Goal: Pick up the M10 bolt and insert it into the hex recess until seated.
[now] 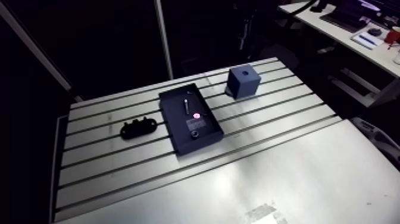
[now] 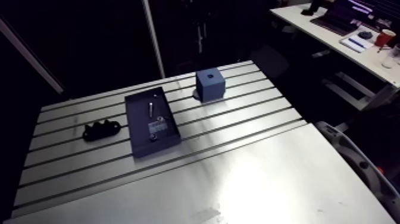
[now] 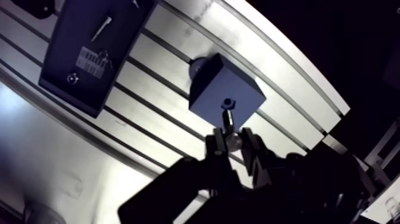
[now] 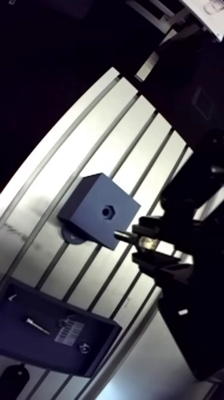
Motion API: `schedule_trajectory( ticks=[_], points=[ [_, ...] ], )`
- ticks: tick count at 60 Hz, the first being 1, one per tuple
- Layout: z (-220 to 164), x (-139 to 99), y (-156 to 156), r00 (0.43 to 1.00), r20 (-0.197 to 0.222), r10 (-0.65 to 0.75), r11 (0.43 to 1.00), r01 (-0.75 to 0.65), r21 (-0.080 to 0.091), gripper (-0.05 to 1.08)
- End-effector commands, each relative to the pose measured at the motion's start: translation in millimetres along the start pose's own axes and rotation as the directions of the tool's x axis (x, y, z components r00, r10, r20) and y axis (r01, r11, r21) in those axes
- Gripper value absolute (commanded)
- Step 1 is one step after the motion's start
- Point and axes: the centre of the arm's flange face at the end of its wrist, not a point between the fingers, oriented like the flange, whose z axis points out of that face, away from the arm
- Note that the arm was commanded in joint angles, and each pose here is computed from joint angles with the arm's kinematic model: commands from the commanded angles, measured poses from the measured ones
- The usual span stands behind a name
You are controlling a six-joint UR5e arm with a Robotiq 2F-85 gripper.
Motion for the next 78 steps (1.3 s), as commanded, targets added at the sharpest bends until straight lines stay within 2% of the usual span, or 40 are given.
schedule_trajectory(
  ticks=[1, 10, 17, 36, 50, 55, 60, 73, 78],
  points=[
    [12, -5, 17, 1.0, 0.003, 0.014, 1.0, -0.014, 0.009, 0.77],
    [14, -11, 23, 1.0, 0.0, 0.029, 1.0, -0.029, 0.012, 0.77],
    [16, -16, 29, 0.999, -0.007, 0.042, 0.999, -0.041, 0.005, 0.77],
    [27, -13, 31, 1.0, -0.009, 0.022, 1.0, -0.022, 0.005, 0.77],
    [32, -13, 30, 1.0, -0.009, 0.01, 1.0, -0.01, 0.014, 0.77],
    [37, -13, 28, 1.0, -0.003, 0.009, 1.0, -0.009, 0.023, 0.77],
    [49, -11, 29, 1.0, 0.005, 0.007, 0.999, -0.007, 0.041, 0.77],
    [54, -10, 29, 1.0, 0.005, 0.007, 0.999, -0.008, 0.04, 0.77],
    [60, -9, 30, 1.0, 0.01, 0.006, 0.999, -0.007, 0.049, 0.77]
  ],
)
